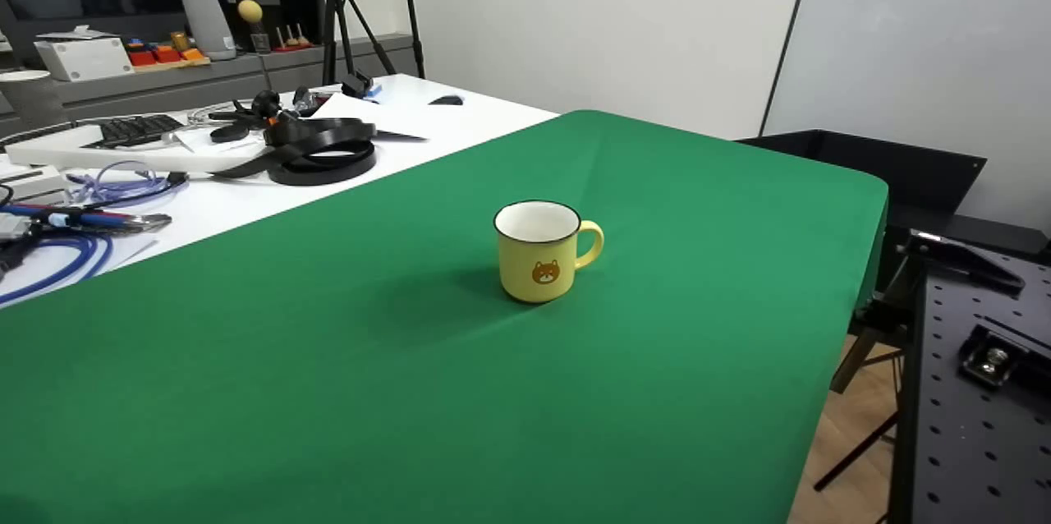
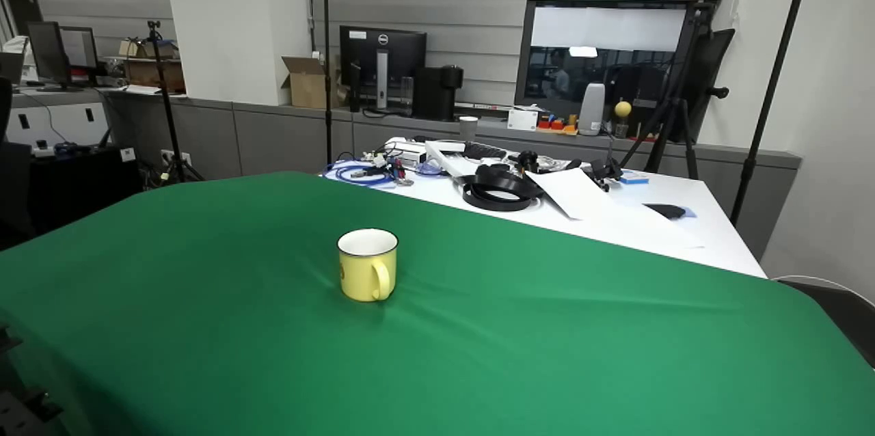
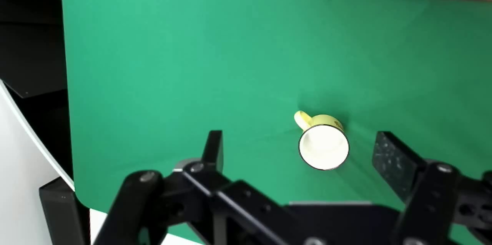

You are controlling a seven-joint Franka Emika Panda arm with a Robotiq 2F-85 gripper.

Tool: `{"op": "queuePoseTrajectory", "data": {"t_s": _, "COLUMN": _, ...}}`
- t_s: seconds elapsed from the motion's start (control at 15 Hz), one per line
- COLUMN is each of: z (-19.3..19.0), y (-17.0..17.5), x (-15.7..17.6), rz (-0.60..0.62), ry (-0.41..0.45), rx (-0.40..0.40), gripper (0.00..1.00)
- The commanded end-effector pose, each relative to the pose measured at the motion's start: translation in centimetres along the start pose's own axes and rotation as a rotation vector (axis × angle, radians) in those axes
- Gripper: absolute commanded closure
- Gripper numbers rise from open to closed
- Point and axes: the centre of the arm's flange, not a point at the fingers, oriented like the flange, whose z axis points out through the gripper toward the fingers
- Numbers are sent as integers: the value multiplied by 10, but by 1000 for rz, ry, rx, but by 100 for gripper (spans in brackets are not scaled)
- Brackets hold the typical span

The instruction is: Move the mug to the right

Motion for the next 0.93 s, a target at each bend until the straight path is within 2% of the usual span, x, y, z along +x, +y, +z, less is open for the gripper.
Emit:
{"op": "queuePoseTrajectory", "data": {"t_s": 0.0, "z": 14, "y": 7, "x": 31, "rz": 25, "ry": 48, "rx": -28, "gripper": 0}}
{"op": "queuePoseTrajectory", "data": {"t_s": 0.2, "z": 46, "y": 17, "x": 79, "rz": 2, "ry": 140, "rx": -40, "gripper": 0}}
{"op": "queuePoseTrajectory", "data": {"t_s": 0.47, "z": 114, "y": 17, "x": 131, "rz": -28, "ry": 146, "rx": -38, "gripper": 0}}
{"op": "queuePoseTrajectory", "data": {"t_s": 0.67, "z": 166, "y": 2, "x": 148, "rz": -80, "ry": 102, "rx": -27, "gripper": 0}}
{"op": "queuePoseTrajectory", "data": {"t_s": 0.73, "z": 175, "y": -2, "x": 145, "rz": -85, "ry": 86, "rx": -38, "gripper": 0}}
{"op": "queuePoseTrajectory", "data": {"t_s": 0.8, "z": 165, "y": 1, "x": 130, "rz": -93, "ry": 101, "rx": -13, "gripper": 0}}
{"op": "queuePoseTrajectory", "data": {"t_s": 0.87, "z": 177, "y": -2, "x": 133, "rz": -102, "ry": 86, "rx": -14, "gripper": 0}}
